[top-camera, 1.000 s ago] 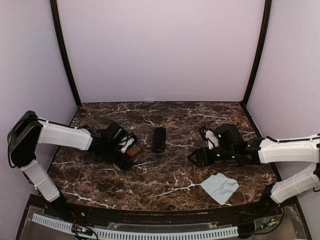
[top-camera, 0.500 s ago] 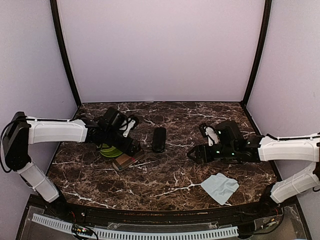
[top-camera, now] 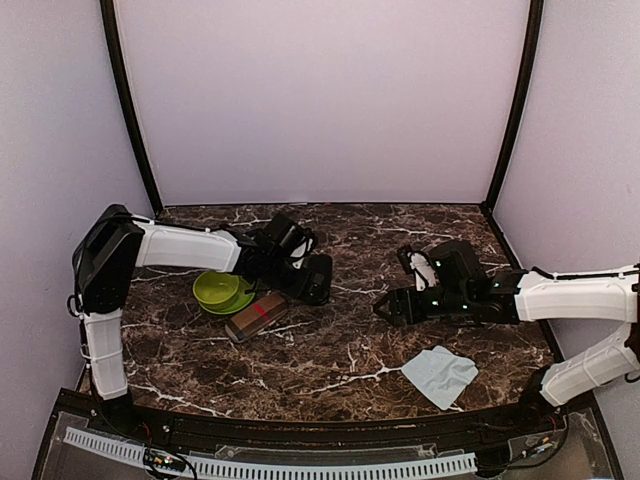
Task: Organize the sunglasses
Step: Adjust the sunglasses case at the center of the board.
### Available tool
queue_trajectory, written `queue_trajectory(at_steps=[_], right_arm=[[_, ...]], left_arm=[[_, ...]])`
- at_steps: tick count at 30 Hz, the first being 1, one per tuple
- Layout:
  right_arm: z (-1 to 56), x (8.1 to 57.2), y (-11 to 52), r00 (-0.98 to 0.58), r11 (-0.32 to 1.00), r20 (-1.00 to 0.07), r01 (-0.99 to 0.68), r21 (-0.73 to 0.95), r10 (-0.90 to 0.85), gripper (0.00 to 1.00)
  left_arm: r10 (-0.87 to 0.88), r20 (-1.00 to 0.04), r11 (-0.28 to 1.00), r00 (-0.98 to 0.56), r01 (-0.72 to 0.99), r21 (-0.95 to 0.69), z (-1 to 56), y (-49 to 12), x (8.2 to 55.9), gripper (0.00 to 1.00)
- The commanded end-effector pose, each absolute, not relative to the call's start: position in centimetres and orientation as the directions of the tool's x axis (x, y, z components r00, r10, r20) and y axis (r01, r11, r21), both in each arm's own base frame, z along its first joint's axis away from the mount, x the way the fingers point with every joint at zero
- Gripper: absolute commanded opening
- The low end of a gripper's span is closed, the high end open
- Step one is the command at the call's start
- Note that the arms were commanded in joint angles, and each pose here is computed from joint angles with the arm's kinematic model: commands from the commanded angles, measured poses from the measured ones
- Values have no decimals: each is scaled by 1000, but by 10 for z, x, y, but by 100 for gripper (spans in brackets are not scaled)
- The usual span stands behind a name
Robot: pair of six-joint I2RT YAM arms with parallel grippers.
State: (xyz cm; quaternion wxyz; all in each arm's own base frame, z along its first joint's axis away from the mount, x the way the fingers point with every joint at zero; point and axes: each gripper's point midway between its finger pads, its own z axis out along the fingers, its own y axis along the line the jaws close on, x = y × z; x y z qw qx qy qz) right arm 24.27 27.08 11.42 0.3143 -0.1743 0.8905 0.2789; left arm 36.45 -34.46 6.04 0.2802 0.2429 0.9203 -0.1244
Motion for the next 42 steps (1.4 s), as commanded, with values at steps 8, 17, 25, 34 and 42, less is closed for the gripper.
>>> queue_trajectory(at_steps=[8,17,25,34,42], right_arm=[[119,245,271,-725,770,-682,-488,410,-96,83],[111,243,271,-734,767,-672,-487,417,-100,83],[109,253,274,-714,781,-693,-491,387,-106,83],[110,288,295,-653,800,-736,-532,276,-180,83],[72,318,342,-633,754,-686,-630,187,-359,89]], left_arm=[[299,-579,852,-758,486,-196,51,-378,372,99],[271,-585,813,-765,506,-286,55,-399,366,99],[273,-572,764,-773,536,-360,69,-409,348,99],[244,-650,820,-719,512,-258,109,-353,327,99],[229,-714,899,-661,426,-106,144,-287,322,99]])
